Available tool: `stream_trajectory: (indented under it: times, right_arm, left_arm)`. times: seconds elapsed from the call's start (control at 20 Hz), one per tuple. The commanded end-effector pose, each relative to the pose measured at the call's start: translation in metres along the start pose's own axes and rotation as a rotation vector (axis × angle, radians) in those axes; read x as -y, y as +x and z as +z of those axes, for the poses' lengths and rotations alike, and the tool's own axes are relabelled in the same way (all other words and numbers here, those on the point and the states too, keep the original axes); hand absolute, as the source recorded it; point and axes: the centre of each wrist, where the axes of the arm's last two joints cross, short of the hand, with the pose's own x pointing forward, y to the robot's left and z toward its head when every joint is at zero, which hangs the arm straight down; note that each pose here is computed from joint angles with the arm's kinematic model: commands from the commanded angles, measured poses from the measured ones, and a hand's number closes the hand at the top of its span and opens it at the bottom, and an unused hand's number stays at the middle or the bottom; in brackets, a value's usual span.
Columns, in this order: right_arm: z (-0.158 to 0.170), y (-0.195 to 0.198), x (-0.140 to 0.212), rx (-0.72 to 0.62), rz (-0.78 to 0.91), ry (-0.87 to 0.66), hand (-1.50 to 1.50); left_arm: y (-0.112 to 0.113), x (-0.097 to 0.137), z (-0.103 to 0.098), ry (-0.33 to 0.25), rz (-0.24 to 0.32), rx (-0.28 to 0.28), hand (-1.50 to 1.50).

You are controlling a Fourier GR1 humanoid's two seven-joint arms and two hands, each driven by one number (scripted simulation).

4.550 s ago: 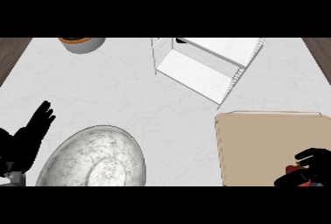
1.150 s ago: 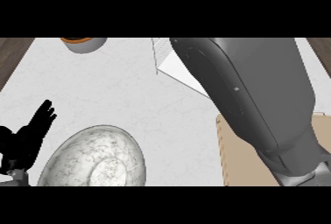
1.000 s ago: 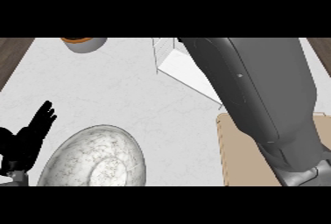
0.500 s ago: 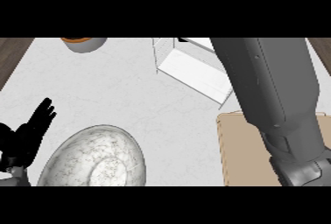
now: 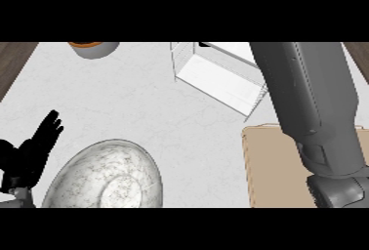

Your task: Pick the bell pepper from the tray and place it in the tiered shelf

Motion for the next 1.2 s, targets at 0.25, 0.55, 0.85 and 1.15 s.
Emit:
stream_trajectory:
  times: [0.25, 0.55, 0.85, 1.15]
  right_arm:
    - [0.005, -0.002, -0.008, -0.037, -0.212, -0.009, -1.5]
    - [-0.005, -0.02, 0.021, -0.071, -0.431, 0.043, -1.5]
    - [0.015, -0.025, 0.065, -0.06, -0.642, -0.012, -1.5]
    - [0.033, -0.076, 0.129, -0.059, -0.718, -0.1, -1.5]
  left_arm:
    - [0.005, 0.009, -0.003, -0.002, -0.003, 0.011, 0.0]
    - [0.0, -0.008, 0.005, 0.012, -0.008, -0.015, 0.0]
    - [0.012, -0.01, -0.003, 0.005, -0.01, -0.013, 0.0]
    - [-0.008, -0.013, 0.02, 0.028, 0.0, -0.022, 0.0]
